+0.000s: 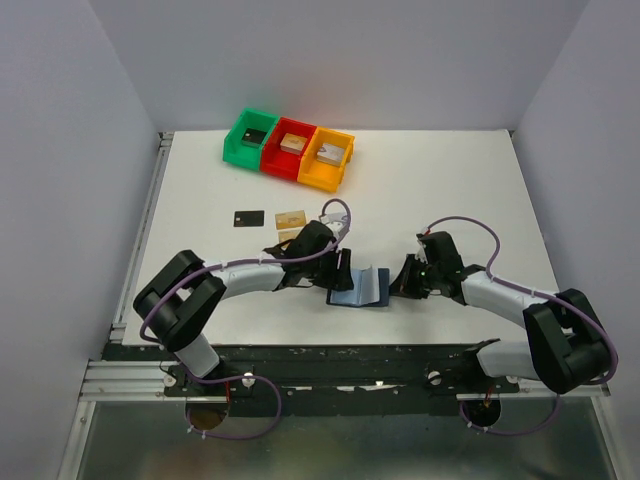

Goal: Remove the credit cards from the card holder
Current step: Remove the credit card from the card holder.

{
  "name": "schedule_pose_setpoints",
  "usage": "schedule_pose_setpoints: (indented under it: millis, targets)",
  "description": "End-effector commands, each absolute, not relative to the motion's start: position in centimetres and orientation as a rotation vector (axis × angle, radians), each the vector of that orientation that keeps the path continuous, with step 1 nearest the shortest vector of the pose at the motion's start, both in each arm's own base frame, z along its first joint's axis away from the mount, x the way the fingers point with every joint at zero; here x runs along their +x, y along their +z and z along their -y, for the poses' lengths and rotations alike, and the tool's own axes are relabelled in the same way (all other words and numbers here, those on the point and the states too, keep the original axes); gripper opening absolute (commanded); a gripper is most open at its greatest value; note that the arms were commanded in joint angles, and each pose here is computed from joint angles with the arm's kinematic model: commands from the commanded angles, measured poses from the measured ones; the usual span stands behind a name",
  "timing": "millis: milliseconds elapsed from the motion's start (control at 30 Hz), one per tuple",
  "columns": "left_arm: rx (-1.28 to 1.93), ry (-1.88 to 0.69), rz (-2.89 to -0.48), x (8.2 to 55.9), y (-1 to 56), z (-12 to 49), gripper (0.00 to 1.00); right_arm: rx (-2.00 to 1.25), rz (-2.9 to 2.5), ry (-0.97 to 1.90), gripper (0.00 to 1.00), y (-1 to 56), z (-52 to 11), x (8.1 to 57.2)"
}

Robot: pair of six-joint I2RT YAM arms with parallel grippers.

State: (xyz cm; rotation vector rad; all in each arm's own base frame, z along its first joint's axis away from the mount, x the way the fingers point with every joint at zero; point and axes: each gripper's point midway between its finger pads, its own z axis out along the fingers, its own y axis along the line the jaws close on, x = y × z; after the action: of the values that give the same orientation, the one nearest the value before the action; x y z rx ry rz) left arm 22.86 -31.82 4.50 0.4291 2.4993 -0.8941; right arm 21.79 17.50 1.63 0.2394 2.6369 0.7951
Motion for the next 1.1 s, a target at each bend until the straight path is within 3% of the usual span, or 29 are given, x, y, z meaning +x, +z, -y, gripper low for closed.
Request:
schedule_pose_setpoints:
  millis: [0,1067]
  targets:
    - [0.601,-0.973,-2.442,21.4,5.9,34.3,0.64,0.234,-2.641,0.829,0.00,1.4,-17.8,21.5]
    - [0.911,-1.047,-2.288,19.5,9.4,39.7,0.66,0.354,-2.704,0.667,0.00,0.2,-15.7,20.6]
